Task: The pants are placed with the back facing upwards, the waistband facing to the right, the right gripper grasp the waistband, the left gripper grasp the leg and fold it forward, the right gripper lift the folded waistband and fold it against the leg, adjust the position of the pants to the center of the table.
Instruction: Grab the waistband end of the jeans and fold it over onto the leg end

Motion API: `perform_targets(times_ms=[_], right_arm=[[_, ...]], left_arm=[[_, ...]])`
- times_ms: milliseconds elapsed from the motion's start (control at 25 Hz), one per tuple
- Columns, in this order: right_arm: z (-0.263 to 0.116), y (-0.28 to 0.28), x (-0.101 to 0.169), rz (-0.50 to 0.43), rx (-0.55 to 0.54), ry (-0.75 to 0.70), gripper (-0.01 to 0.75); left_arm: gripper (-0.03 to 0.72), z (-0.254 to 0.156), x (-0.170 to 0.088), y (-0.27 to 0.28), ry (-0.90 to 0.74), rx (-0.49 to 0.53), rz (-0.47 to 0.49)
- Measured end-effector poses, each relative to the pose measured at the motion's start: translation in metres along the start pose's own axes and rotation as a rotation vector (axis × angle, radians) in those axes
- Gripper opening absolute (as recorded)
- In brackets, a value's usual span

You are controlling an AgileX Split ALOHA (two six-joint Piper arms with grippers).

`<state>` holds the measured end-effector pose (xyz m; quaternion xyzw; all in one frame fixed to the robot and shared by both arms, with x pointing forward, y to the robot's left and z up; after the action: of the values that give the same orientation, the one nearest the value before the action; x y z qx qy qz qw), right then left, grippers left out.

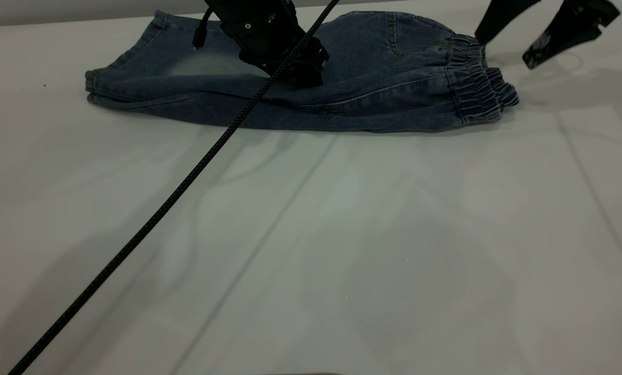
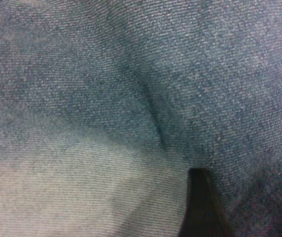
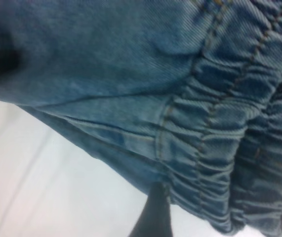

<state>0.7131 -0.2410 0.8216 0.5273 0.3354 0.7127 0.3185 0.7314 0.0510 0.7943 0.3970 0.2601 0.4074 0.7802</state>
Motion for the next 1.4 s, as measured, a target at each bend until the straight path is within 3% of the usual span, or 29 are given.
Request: perform_targets(times_ms=[440,720,1000,1400], right_arm=[[-0.009,-0.024,-0.01,0.04,0.033,-0.004,0.586],[0.001,-0.023,0.001,0.11,-0.032,0.03,0.586],[0.004,-0.031,-0.003,0.123,-0.061,0.02,0.586],[0.016,-0.04,0.012,0.313,-0.174,-0.004,0.579]], left_arm=[[0.412,0.0,0.0,0.0,-0.001,0.003,-0.001],[0.412,-0.008,0.001,-0.008,0.002,0.018,0.0],[0.412,-0.008,0.001,-0.008,0.008,0.018,0.0],[0.412,-0.008,0.001,-0.008,0.008,0.019,0.0]])
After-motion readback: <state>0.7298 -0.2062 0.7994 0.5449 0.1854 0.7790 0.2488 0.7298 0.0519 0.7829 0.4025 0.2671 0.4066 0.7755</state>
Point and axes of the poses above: a point on each arm's last joint axis where the gripper is mounted, y pointing back along that axis away from the gripper, x along the wrist's bending axis when the last joint is at zero, z = x × y, the point moved 7 cm from there along -y, pointing out along that axis toward the gripper, and after that the axes turned 9 degrees about y, right-handed, at the moved point
